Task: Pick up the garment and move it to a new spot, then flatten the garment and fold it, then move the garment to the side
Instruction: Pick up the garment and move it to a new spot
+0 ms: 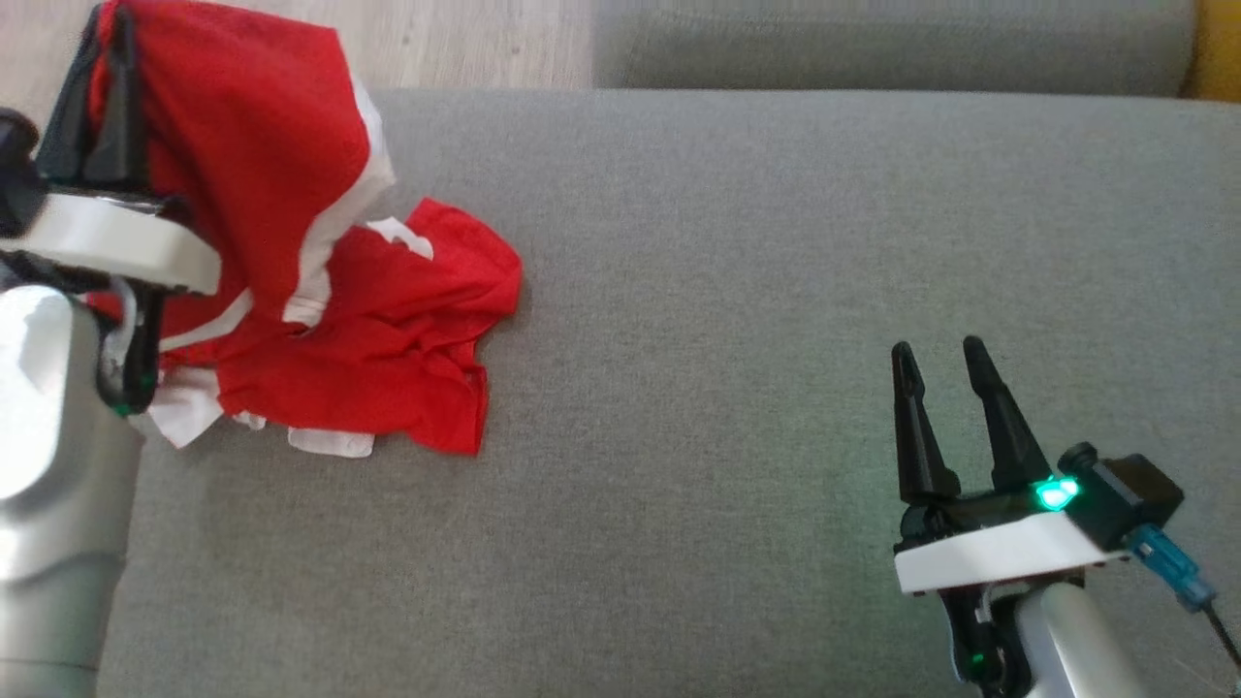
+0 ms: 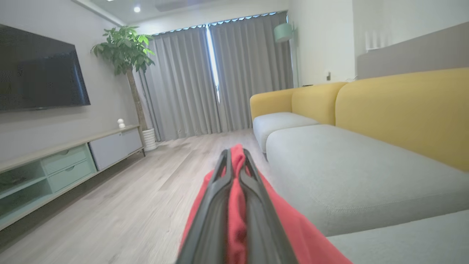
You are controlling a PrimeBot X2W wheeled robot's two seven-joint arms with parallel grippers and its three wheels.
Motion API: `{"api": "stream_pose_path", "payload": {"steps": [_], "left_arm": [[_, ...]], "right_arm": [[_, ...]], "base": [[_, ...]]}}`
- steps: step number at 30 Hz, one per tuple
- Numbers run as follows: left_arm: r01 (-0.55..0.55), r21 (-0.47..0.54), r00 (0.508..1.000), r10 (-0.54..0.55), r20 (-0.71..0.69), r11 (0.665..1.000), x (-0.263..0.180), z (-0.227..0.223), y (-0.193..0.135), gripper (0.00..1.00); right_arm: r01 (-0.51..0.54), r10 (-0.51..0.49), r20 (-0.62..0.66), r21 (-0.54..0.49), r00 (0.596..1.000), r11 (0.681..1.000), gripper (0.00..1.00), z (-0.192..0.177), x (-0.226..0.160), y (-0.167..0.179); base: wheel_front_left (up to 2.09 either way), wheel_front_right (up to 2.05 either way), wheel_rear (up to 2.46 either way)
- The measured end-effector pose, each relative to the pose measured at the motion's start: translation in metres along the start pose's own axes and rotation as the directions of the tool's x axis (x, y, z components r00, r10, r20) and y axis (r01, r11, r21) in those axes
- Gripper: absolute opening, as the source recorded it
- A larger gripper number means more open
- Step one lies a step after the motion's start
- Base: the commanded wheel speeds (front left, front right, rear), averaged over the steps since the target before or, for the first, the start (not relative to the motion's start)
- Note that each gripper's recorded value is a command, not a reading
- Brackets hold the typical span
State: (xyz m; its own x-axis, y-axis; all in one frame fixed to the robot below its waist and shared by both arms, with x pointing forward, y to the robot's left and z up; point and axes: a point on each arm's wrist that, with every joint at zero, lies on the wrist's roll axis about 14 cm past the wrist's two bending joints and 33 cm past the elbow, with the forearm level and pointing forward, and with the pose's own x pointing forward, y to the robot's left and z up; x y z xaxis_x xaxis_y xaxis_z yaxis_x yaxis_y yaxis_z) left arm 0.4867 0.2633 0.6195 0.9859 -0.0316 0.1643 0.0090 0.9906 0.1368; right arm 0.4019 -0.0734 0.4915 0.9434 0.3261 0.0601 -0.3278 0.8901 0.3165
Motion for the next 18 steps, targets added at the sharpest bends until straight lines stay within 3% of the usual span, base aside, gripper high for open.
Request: {"api": "stream_pose_path", "payload": {"steps": [4,10,12,13,18], "left_arm": [[0.079,-0.012,0.995,-0.078,0.053,0.997,-0.001,0.024,-0.033,0.00],[0.269,-0.089,0.963,-0.267,0.037,0.959,-0.005,0.025,-0.125,0.00],[0.333,-0.114,0.943,-0.331,0.036,0.936,-0.006,0.026,-0.156,0.00],[0.389,-0.140,0.921,-0.387,0.041,0.910,-0.006,0.027,-0.186,0.00],[0.530,-0.216,0.843,-0.537,0.031,0.820,-0.016,0.019,-0.265,0.00]], "right_arm": [[0.011,-0.011,0.018,0.003,1.000,1.000,1.00,0.007,-0.007,-0.001],[0.067,-0.067,0.047,0.003,0.997,0.998,1.00,0.018,-0.020,-0.017],[0.094,-0.095,0.058,0.010,0.994,0.995,1.00,0.022,-0.025,-0.024],[0.120,-0.121,0.071,0.012,0.990,0.993,1.00,0.026,-0.030,-0.032],[0.192,-0.193,0.112,0.019,0.975,0.981,1.00,0.040,-0.044,-0.052]], "base": [[0.00,0.00,0.00],[0.00,0.00,0.00],[0.00,0.00,0.00],[0.00,0.00,0.00],[0.00,0.00,0.00]]}}
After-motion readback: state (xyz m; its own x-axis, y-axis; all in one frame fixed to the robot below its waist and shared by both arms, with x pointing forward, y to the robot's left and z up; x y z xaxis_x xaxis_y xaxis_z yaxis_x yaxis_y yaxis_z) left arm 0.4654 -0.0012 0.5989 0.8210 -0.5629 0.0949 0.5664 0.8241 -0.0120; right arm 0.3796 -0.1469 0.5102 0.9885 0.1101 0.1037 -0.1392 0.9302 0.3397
